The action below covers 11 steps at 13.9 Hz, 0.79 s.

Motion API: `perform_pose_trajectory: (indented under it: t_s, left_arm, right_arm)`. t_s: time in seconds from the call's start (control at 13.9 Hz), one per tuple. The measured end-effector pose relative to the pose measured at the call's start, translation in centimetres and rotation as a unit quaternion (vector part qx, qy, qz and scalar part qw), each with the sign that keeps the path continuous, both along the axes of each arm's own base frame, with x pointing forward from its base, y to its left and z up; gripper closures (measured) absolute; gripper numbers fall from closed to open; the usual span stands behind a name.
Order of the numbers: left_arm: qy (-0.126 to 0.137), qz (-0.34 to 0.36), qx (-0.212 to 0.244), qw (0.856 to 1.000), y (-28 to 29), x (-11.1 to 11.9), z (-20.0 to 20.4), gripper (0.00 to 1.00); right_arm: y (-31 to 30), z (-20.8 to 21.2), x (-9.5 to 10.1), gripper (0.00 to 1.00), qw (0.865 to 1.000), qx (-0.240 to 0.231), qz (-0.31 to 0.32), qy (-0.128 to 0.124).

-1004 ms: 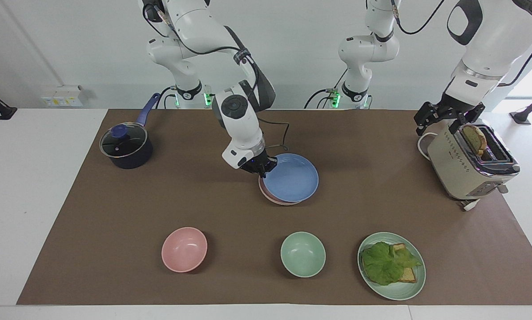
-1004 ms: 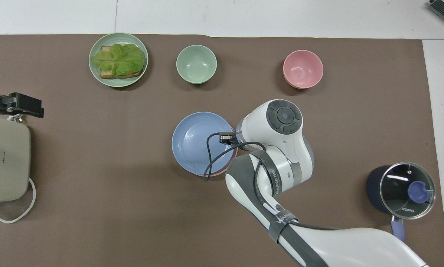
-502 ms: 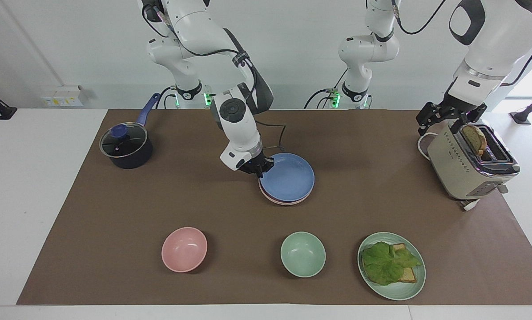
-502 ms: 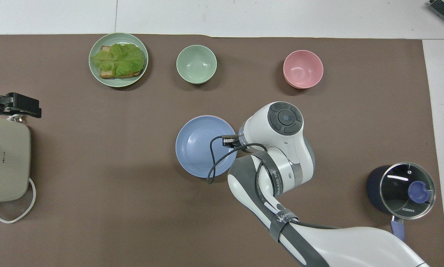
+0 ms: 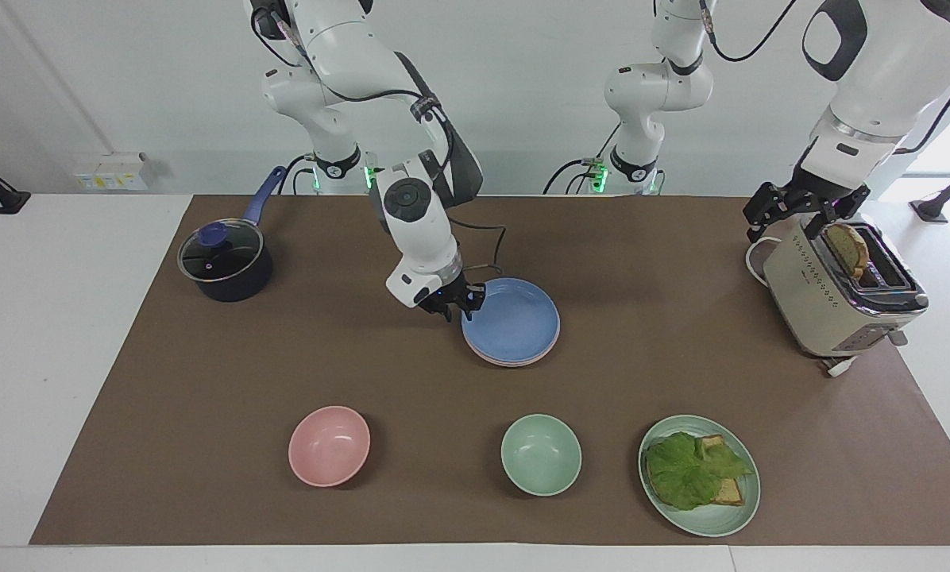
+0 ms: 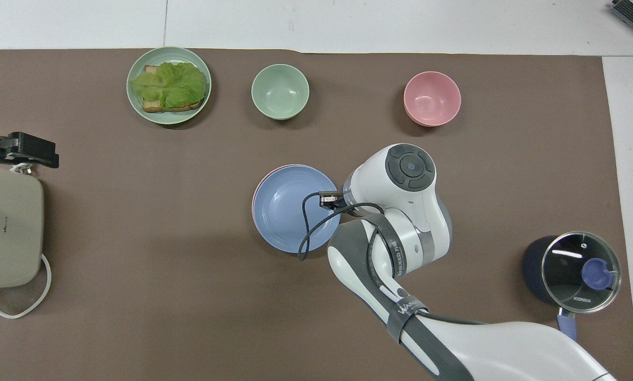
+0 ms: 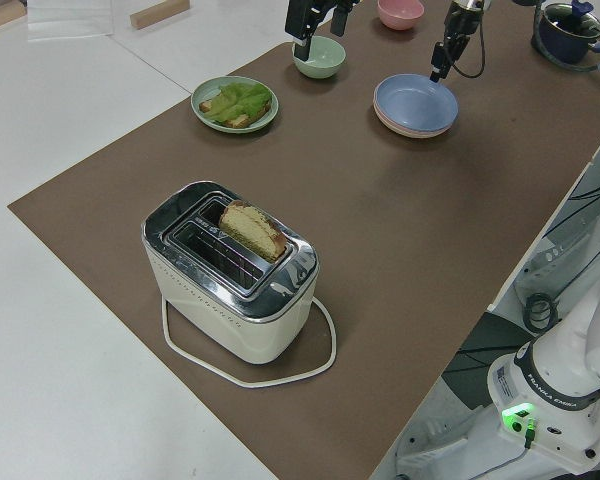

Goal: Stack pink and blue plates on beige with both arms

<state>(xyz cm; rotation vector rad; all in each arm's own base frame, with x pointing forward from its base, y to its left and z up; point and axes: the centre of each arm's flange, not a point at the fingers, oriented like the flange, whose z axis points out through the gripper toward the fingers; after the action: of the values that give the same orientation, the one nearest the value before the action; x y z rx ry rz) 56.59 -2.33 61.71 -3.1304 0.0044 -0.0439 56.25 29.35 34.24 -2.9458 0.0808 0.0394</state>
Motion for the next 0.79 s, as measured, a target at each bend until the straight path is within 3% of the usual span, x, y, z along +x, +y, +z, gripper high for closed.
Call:
perform_pose_trajectory:
  t_s: [0.29,0.5,0.79]
  left_arm:
    - [0.0,0.0,0.0,1.0,0.0,0.0,0.0,0.0]
    - [0.0,0.0,0.0,1.0,0.0,0.0,0.0,0.0]
    - [0.0,0.0,0.0,1.0,0.0,0.0,0.0,0.0]
  right_arm:
    - [-4.1,4.0,2.5,0.02,0.999,0.006,-0.032,-0.034]
    - [-9.5,8.3,3.4,0.0,0.997,-0.035,-0.037,-0.056]
    - [-13.5,13.1,2.9,0.0,0.995,-0.066,-0.047,-0.057]
